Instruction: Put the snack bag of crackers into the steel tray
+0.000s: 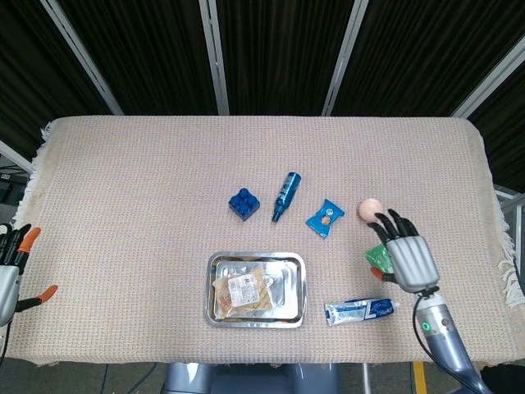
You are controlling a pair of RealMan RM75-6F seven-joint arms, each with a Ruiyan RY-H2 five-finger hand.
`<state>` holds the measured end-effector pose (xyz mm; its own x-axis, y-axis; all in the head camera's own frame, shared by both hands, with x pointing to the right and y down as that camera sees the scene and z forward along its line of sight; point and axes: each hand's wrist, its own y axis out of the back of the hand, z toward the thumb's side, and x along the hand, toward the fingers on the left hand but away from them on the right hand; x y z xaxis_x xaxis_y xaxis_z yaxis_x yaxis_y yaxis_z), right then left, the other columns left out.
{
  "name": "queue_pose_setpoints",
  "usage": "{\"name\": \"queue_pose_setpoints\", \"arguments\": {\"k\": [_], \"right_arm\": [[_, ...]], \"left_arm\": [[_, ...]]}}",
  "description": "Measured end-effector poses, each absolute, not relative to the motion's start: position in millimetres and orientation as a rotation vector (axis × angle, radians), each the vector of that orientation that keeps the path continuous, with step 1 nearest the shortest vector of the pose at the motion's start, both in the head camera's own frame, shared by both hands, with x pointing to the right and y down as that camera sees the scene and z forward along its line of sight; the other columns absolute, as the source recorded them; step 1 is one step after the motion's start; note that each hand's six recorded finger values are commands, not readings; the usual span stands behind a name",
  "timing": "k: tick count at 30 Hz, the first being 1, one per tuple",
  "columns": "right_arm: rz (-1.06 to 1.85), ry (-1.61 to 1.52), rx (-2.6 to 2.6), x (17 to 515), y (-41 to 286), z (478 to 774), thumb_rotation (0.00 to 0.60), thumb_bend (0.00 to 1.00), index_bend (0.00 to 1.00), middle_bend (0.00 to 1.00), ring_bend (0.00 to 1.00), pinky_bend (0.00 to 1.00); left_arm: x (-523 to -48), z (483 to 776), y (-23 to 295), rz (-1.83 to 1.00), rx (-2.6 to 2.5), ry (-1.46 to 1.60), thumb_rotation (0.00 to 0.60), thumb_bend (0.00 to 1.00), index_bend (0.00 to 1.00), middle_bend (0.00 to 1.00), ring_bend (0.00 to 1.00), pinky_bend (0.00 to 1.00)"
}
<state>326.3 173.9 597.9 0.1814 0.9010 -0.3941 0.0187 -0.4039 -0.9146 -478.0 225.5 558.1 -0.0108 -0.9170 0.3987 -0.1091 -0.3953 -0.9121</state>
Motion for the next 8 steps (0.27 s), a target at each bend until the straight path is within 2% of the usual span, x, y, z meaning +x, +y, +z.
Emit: {"name": "queue_pose_setpoints", "arguments": {"k": [4, 8], "right_arm": [[1.391, -0.943, -1.552, 356.1, 190.7, 587.3, 0.6, 0.0, 0.12, 0.03, 0.0, 0.03], [1.437, -0.995, -1.492, 381.6, 208.9, 575.7, 0.6, 0.0, 0.09, 0.01, 0.0, 0.0]], "left_arm": [[-473.8, 558.0, 229.7, -1.477, -1.602, 1.07, 0.6, 0.11, 0.02, 0.0, 0.0, 0.0], [-470.3, 553.1, 231.7, -1.454, -1.61, 1.077, 0.6, 0.11, 0.02, 0.0, 0.0, 0.0]]}}
